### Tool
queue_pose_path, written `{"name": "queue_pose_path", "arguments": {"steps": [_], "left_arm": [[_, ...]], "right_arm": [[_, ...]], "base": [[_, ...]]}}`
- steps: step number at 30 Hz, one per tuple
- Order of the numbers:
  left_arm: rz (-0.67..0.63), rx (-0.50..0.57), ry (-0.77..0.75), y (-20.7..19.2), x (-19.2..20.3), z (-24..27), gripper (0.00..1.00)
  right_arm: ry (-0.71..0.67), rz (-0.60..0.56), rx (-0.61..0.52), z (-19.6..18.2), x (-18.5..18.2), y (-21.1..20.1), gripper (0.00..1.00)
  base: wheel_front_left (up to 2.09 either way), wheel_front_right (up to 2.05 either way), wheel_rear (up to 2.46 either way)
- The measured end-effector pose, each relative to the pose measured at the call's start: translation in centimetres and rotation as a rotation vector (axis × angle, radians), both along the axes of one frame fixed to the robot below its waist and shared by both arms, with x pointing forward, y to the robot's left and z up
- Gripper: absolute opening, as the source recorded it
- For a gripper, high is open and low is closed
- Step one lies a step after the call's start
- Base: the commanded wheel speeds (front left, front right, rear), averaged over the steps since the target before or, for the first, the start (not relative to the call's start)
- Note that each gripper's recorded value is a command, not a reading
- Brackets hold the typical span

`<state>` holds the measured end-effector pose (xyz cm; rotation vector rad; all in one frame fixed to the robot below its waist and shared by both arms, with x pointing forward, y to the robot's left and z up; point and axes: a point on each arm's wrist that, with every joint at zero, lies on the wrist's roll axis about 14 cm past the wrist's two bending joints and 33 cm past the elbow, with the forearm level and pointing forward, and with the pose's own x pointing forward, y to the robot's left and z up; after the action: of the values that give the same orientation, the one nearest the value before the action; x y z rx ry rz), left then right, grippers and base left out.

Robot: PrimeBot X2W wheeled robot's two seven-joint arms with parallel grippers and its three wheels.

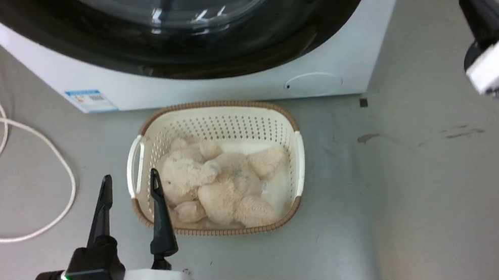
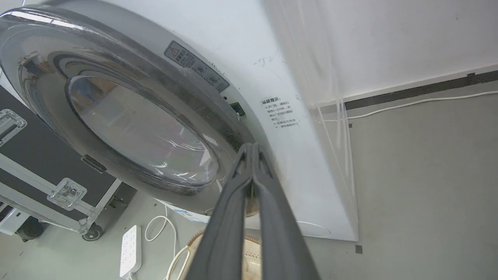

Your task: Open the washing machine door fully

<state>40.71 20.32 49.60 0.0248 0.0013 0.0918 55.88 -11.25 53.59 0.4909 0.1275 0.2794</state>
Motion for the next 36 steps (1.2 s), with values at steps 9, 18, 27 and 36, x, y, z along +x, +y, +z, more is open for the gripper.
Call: {"name": "queue_pose_path", "arguments": {"steps": [9,18,27,36], "left_arm": [[0.019,0.006,0.004,0.7,0.3,-0.5,1.0],[0.036,0.013,-0.011,1.3,1.0,-0.6,1.0],[0.056,0.011,-0.017,1.9,1.8,-1.2,1.0],[0.066,0.023,-0.047,2.2,2.1,-0.5,1.0]], "right_arm": [[0.162,0.039,0.153,-2.6,3.6,1.6,0.0],[0.267,0.113,0.267,-3.1,7.3,4.0,0.0],[0.407,0.217,0.426,-4.3,11.4,7.4,0.0],[0.515,0.283,0.506,-5.5,11.4,8.3,0.0]], "base": [[0.0,0.0,0.0],[0.0,0.0,0.0],[0.0,0.0,0.0],[0.0,0.0,0.0]]}}
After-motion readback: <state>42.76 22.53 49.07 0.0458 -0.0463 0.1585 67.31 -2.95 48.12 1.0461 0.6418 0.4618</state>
